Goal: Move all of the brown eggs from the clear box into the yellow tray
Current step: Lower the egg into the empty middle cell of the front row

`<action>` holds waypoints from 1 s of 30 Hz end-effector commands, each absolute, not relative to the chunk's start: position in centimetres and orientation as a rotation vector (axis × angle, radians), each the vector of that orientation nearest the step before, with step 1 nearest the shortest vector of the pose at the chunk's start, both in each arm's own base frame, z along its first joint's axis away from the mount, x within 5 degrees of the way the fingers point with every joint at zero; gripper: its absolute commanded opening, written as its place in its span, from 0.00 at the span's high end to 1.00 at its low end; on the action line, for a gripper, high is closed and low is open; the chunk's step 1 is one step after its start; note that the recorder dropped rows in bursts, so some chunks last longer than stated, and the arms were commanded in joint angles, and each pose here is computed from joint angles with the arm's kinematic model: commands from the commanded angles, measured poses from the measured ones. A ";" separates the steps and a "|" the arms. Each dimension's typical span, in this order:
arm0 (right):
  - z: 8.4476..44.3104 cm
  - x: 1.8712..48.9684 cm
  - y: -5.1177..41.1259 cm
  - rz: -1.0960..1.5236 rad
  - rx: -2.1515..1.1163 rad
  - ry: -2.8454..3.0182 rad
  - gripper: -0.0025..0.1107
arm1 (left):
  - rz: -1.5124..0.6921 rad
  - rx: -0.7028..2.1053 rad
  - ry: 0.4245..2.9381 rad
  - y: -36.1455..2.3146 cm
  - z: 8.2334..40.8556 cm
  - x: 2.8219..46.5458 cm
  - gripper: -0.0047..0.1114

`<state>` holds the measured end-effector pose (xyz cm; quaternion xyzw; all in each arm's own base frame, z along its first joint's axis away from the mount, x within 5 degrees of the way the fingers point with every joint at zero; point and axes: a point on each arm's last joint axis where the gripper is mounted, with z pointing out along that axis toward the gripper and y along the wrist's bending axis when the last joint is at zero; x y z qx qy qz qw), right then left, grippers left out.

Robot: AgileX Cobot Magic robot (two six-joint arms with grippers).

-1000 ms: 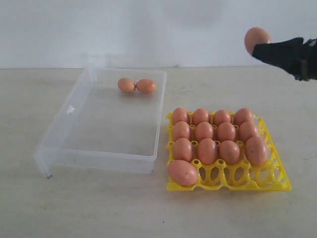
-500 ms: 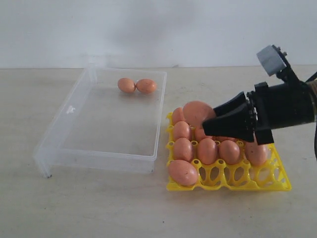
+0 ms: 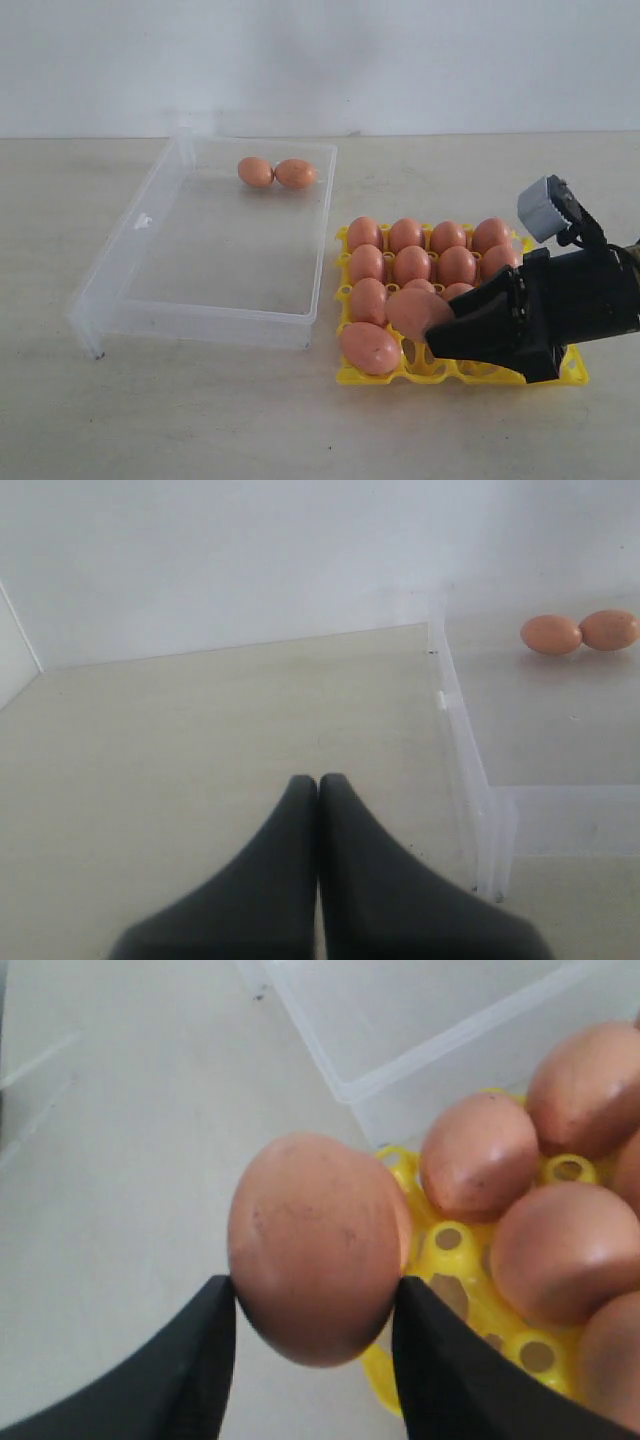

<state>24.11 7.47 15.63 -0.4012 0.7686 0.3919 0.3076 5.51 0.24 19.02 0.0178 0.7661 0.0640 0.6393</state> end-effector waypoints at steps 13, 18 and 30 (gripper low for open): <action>14.5 24.7 7.7 0.795 -1.080 2.130 0.98 | 0.134 0.027 1.741 0.2 19.0 5.5 1.00; 14.4 24.9 7.7 0.755 -1.056 2.149 0.98 | 0.134 0.027 1.741 0.2 19.0 5.5 1.00; 14.7 24.8 8.7 0.830 -1.032 2.122 0.98 | 0.134 0.027 1.741 0.2 19.0 5.5 1.00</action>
